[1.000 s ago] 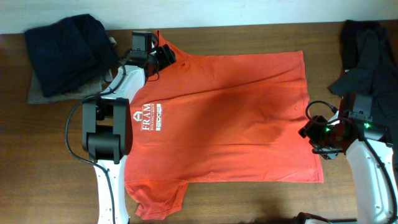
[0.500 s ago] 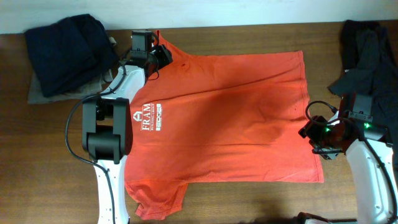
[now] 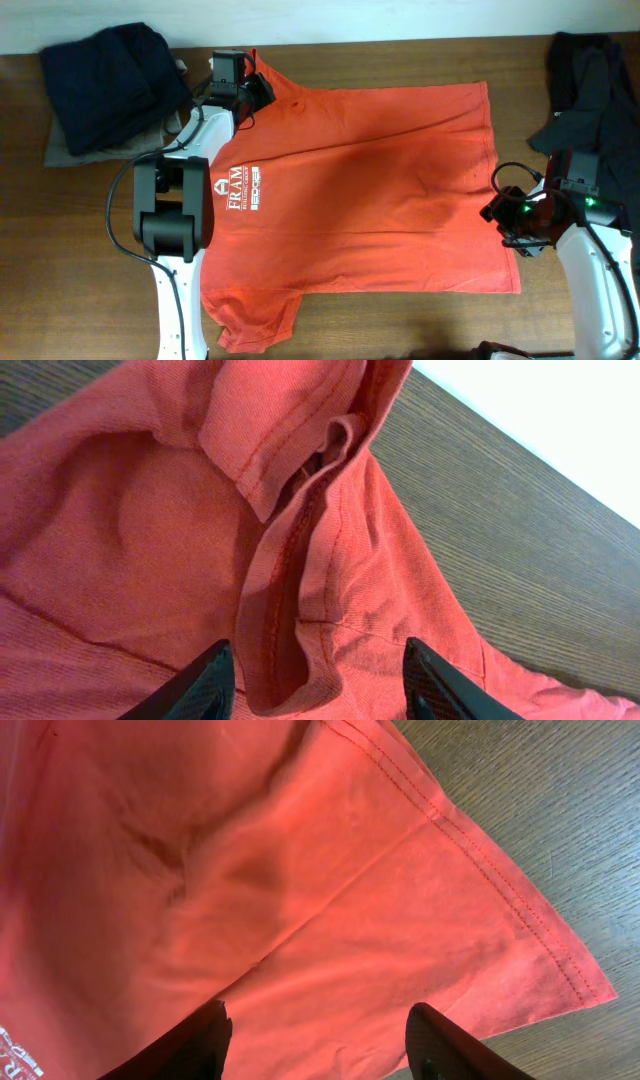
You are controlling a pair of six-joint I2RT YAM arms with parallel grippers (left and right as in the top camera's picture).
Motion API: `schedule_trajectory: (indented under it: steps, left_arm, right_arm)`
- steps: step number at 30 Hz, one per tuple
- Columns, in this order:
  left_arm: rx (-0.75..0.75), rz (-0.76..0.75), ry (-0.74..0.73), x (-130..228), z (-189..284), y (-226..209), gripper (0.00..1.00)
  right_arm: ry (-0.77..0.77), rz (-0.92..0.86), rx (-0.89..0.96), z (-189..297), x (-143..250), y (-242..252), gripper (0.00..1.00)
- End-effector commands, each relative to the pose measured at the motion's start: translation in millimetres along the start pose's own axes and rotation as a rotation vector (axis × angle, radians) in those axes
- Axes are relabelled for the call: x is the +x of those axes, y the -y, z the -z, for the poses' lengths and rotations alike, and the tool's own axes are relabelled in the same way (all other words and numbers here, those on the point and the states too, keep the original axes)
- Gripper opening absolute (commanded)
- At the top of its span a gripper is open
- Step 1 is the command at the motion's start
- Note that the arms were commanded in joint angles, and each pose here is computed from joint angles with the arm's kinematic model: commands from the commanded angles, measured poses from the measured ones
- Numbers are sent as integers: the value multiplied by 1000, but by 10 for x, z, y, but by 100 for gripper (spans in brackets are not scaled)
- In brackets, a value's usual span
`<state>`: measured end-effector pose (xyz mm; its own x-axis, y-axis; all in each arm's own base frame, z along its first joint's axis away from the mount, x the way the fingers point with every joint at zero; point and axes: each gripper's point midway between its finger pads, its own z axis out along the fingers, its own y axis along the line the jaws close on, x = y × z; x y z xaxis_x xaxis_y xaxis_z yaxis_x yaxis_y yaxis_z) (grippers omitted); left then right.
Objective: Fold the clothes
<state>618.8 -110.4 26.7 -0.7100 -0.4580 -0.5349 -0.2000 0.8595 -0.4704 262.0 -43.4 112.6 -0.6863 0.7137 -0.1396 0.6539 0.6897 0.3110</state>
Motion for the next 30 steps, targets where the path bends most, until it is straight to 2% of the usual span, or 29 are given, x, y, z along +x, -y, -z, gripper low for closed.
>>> schedule_trajectory:
  steps: [1, 4, 11, 15, 19, 24, 30]
  left_arm:
    - [-26, 1, -5, 66, -82, -94, 53]
    - [-29, 2, -8, 85, -102, -111, 46]
    - [-36, 3, -19, 132, -142, -148, 45]
    - [-37, 4, -22, 145, -154, -159, 27]
    - [-36, 4, -22, 145, -153, -157, 16]
    - [12, 1, -21, 73, -126, -22, 10]
    - [78, -8, -7, -108, -43, 214, 8]
  right_arm:
    - [4, 21, -19, 41, -11, -67, 61]
    - [4, 21, -19, 41, -10, -66, 61]
    - [4, 21, -19, 41, -10, -66, 61]
    - [4, 21, -19, 41, -11, -67, 61]
    - [5, 22, -19, 41, -12, -67, 61]
    - [5, 22, -19, 41, -13, -67, 62]
    - [5, 22, -19, 41, -13, -67, 62]
